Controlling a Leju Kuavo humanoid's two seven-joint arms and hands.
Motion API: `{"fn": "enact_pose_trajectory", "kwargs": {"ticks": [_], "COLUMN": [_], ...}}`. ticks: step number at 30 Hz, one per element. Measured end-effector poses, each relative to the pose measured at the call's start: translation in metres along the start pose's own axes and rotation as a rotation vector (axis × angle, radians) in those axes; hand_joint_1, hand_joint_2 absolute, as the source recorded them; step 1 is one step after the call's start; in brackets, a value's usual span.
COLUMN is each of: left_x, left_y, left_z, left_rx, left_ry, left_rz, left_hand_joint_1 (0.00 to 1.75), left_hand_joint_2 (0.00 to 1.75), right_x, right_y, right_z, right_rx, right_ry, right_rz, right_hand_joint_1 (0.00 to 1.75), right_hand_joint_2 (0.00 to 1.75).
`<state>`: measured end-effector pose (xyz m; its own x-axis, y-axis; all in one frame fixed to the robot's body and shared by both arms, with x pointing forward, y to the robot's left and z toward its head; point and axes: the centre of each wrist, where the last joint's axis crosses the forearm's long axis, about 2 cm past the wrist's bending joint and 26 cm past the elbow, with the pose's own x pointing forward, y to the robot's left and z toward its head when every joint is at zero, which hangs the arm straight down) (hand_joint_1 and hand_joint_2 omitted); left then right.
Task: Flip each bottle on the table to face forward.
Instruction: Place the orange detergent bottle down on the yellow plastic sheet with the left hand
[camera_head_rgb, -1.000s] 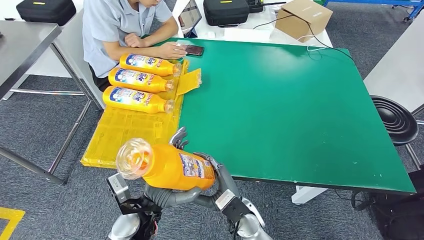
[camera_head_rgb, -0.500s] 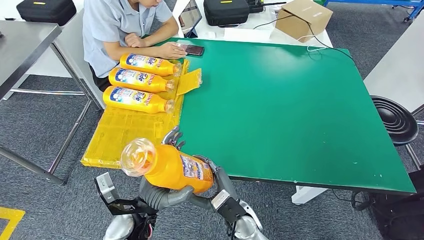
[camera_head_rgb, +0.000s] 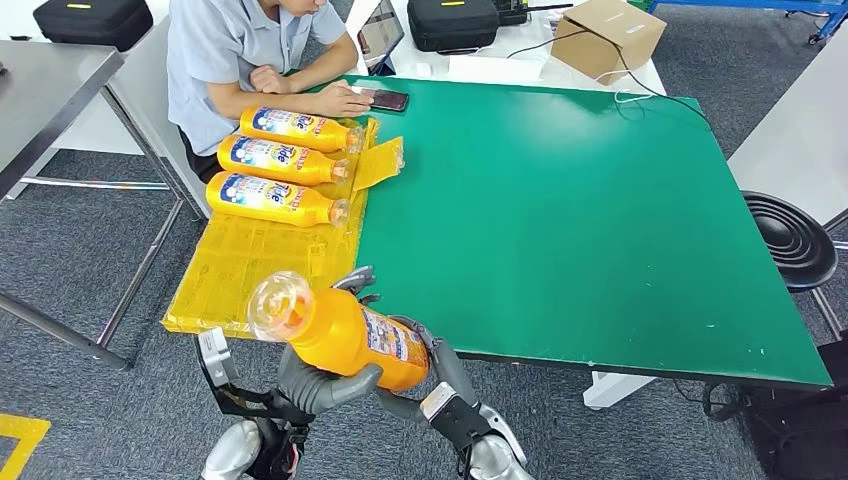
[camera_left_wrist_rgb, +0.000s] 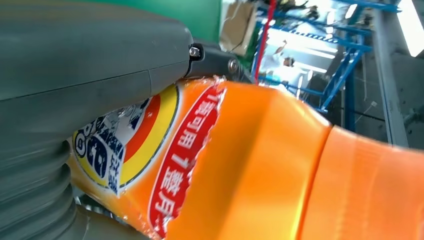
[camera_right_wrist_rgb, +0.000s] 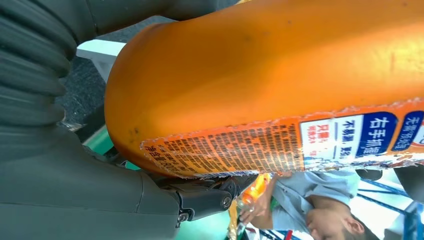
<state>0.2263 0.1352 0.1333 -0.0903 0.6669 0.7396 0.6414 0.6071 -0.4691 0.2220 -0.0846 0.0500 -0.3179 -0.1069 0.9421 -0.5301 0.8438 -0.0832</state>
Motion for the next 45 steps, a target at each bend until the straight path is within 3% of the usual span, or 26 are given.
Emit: {"fn": "enact_pose_trajectory", "kwargs": {"ticks": [7, 11, 13, 15, 17, 18, 22, 27, 30, 38, 45], "left_x": [-0.002, -0.005, -0.006, -0.007, -0.008, -0.009, -0.010, -0.006, 0.000, 0.007, 0.038], "left_y": [0.007, 0.009, 0.010, 0.010, 0.011, 0.011, 0.012, 0.023, 0.035, 0.054, 0.080], "left_z": [0.005, 0.005, 0.005, 0.005, 0.004, 0.003, 0.002, -0.008, -0.021, -0.026, -0.052], "left_rx": [-0.001, -0.011, -0.014, -0.018, -0.024, -0.029, -0.033, 0.011, 0.014, 0.057, 0.098], "left_ry": [0.049, 0.076, 0.083, 0.089, 0.097, 0.104, 0.138, 0.207, 0.243, 0.281, 0.254], "left_rz": [0.015, -0.027, -0.033, -0.037, -0.042, -0.044, -0.050, -0.159, -0.249, -0.282, -0.765], "left_hand_joint_1": [1.75, 1.75, 1.75, 1.75, 1.75, 1.75, 1.75, 1.75, 1.75, 1.75, 1.75], "left_hand_joint_2": [1.75, 1.75, 1.75, 1.75, 1.75, 1.75, 1.75, 1.75, 1.75, 1.75, 1.75], "right_x": [-0.004, -0.006, -0.006, -0.007, -0.007, -0.007, -0.007, -0.004, 0.014, 0.049, 0.059], "right_y": [0.001, 0.002, 0.002, 0.002, 0.003, 0.003, 0.005, 0.006, 0.002, -0.006, -0.028], "right_z": [0.004, 0.005, 0.006, 0.007, 0.007, 0.007, 0.007, 0.011, 0.007, -0.007, 0.003], "right_rx": [0.016, 0.025, 0.027, 0.027, 0.029, 0.029, 0.006, -0.107, -0.229, -0.323, -0.521], "right_ry": [0.020, 0.030, 0.034, 0.037, 0.039, 0.038, 0.031, 0.020, -0.062, -0.218, -0.228], "right_rz": [0.010, 0.018, 0.019, 0.020, 0.021, 0.022, 0.014, 0.084, 0.124, 0.114, 0.120], "right_hand_joint_1": [1.68, 1.36, 0.91, 0.24, 0.00, 0.00, 0.00, 0.00, 0.00, 0.00, 0.00], "right_hand_joint_2": [1.75, 1.75, 1.75, 1.75, 1.75, 1.75, 0.00, 0.00, 0.00, 0.00, 0.00]}}
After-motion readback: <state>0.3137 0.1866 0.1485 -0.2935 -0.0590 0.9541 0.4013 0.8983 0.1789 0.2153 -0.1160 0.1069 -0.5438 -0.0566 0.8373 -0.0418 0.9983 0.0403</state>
